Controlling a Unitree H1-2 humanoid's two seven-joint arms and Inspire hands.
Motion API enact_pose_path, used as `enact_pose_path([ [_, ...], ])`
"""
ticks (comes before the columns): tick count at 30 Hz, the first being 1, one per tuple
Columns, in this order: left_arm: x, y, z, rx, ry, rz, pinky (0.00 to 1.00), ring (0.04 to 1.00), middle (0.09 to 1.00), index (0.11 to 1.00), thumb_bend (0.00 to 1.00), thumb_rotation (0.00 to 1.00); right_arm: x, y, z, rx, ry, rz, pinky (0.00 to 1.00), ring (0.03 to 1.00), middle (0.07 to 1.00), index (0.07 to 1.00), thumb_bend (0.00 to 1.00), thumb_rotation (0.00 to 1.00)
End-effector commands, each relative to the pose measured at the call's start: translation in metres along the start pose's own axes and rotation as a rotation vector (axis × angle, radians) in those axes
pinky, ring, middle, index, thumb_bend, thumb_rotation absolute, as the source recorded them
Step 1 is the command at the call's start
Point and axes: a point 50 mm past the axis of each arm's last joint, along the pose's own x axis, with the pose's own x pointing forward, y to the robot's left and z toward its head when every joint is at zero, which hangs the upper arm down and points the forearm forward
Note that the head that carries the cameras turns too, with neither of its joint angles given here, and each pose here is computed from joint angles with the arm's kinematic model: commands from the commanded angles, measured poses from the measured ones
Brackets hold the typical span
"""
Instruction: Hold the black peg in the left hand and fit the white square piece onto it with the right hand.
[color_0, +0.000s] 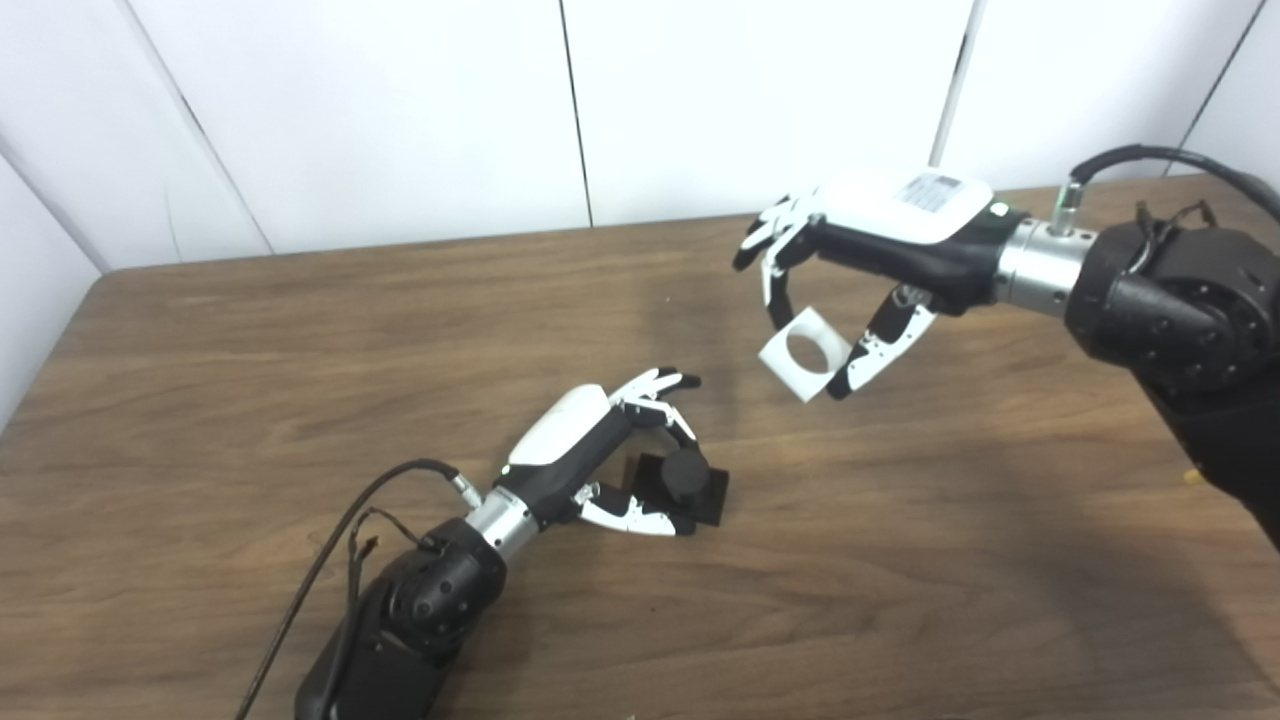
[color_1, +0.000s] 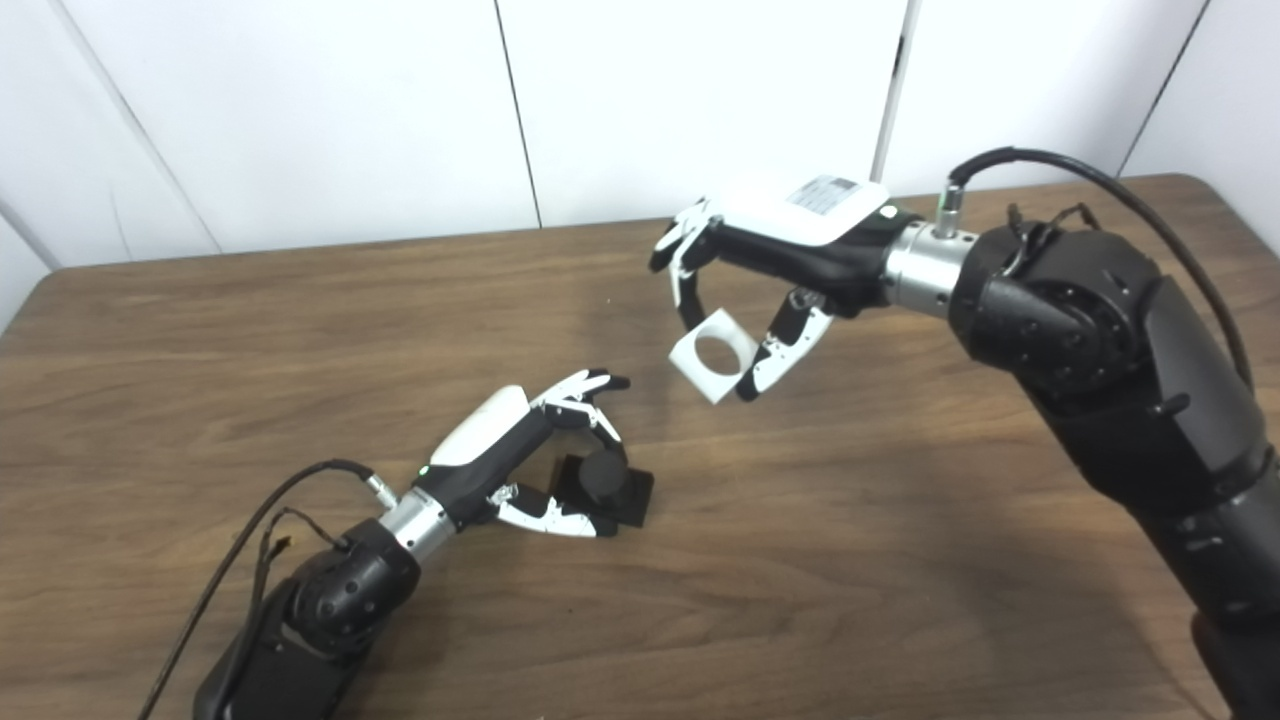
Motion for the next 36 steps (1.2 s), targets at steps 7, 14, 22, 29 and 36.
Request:
enact_pose_path([
  [7, -0.002, -0.02, -0.01, 0.017, 0.103, -0.102, 0.87, 0.976, 0.934, 0.49, 0.52, 0.07, 0.004, -0.011, 0.021, -0.046, -0.068, -0.011, 0.88, 0.878, 0.809, 0.478, 0.52, 0.14],
  [14, -0.001, -0.02, -0.009, 0.014, 0.103, -0.098, 0.87, 0.977, 0.935, 0.49, 0.52, 0.07, 0.013, -0.005, 0.029, -0.048, -0.095, 0.023, 0.91, 0.891, 0.818, 0.478, 0.52, 0.14],
  [22, -0.001, -0.024, -0.007, -0.003, 0.11, -0.097, 0.87, 0.979, 0.936, 0.491, 0.52, 0.07, 0.029, 0.007, 0.032, -0.041, -0.124, 0.04, 0.86, 0.878, 0.812, 0.479, 0.52, 0.14],
  [29, 0.001, -0.027, -0.006, 0.002, 0.101, -0.095, 0.86, 0.976, 0.934, 0.49, 0.52, 0.08, 0.038, 0.012, 0.032, -0.022, -0.125, 0.051, 0.87, 0.886, 0.819, 0.479, 0.52, 0.14],
  [36, 0.002, -0.028, -0.004, -0.009, 0.103, -0.09, 0.87, 0.978, 0.933, 0.491, 0.52, 0.07, 0.045, 0.017, 0.033, 0.013, -0.112, 0.065, 0.88, 0.894, 0.826, 0.479, 0.52, 0.14],
])
